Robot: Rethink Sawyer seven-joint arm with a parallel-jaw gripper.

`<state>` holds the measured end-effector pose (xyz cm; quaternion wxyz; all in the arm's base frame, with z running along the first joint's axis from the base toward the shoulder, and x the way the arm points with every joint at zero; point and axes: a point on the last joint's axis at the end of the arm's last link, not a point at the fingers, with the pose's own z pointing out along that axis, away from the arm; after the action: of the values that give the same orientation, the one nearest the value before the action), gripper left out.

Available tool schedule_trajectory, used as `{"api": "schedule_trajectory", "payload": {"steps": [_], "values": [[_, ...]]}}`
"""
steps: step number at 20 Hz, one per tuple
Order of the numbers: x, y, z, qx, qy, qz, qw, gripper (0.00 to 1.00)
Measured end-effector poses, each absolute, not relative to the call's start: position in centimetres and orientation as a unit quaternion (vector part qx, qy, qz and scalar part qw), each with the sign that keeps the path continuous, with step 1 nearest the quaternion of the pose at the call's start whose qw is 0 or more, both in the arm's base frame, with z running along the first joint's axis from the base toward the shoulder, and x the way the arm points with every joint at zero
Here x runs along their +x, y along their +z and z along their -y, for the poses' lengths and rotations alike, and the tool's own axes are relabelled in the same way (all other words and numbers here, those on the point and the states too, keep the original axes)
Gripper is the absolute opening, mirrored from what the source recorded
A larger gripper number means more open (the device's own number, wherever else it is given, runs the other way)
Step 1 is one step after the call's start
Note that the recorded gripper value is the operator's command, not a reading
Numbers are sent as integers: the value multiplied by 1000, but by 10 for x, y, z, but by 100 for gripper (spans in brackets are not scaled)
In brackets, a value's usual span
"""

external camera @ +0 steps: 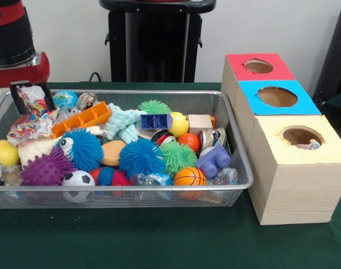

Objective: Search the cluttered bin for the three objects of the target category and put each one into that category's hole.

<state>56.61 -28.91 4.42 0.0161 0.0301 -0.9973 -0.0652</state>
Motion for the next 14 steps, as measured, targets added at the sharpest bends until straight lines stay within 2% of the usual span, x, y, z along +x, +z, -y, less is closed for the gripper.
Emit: {"api": "schedule_trajectory", "payload": {"steps": [6,14], "values": [[534,25,302,28,-65,997,19,100],[509,-6,285,47,-69,996,5,100]]}}
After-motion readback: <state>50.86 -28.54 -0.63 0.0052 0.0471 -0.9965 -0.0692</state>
